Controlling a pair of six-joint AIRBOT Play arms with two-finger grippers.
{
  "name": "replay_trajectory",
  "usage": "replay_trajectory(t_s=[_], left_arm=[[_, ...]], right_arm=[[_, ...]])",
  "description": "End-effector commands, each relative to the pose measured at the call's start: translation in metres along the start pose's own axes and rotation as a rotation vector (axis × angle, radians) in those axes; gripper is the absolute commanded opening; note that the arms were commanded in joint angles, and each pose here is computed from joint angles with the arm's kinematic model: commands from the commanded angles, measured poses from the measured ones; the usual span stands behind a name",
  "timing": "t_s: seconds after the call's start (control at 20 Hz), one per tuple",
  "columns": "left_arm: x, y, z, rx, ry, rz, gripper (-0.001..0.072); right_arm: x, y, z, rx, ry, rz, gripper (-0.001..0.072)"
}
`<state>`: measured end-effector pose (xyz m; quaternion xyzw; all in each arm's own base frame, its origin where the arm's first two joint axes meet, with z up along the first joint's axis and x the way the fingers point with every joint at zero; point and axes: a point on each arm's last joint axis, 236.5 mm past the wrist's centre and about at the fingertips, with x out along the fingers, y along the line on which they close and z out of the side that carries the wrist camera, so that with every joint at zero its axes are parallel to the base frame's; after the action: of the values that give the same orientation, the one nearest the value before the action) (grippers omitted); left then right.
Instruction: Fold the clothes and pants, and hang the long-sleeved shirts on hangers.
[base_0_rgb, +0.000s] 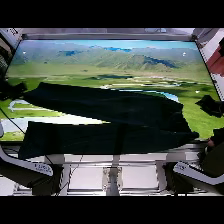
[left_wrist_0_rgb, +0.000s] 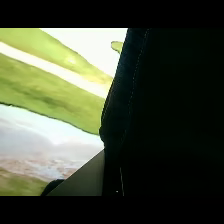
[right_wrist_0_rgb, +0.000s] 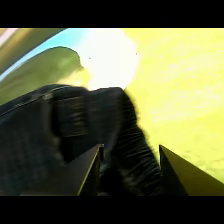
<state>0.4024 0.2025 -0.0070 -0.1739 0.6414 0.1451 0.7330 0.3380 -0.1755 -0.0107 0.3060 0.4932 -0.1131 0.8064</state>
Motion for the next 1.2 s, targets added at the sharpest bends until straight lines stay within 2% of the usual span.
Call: replay_trajectory(t_s=[0.0,0.2,0.25,0.35,0.65,0.75,0.8,0.95,1.15], left_arm=[[-0.004,0.032,-0.022,-0.059,0.058,0.032,0.0027],[0.020,0.032,-0.044,-0.049,0.129,0.026,0.0027],[0.023,0.032,-0.047,-0.049,0.137,0.025,0.0026],[0.027,0.032,-0.050,-0.047,0.144,0.024,0.0027],[0.027,0.032,-0.049,-0.037,0.142,0.024,0.0027],[0.028,0.031,-0.049,-0.037,0.139,0.022,0.0027],[0.027,0.026,-0.045,-0.037,0.124,0.005,0.0027],[0.015,0.011,-0.013,-0.072,-0.032,-0.046,0.0026],[-0.022,0.009,0.034,-0.163,-0.278,-0.063,0.0026]], right_arm=[[0.042,0.005,-0.010,0.032,0.075,-0.007,0.0409],[0.081,0.042,-0.027,-0.001,0.144,0.051,0.0404],[0.089,0.049,-0.031,-0.021,0.154,0.054,0.0372],[0.103,0.060,-0.038,-0.048,0.175,0.056,0.0372],[0.114,0.059,-0.043,-0.028,0.189,0.046,0.0355],[0.115,0.061,-0.040,-0.023,0.178,0.050,0.0099],[0.115,0.065,-0.035,-0.005,0.156,0.067,0.0032],[0.110,0.088,0.000,0.054,0.053,0.142,0.0031],[0.084,0.128,0.076,0.061,-0.102,0.250,0.0031]])
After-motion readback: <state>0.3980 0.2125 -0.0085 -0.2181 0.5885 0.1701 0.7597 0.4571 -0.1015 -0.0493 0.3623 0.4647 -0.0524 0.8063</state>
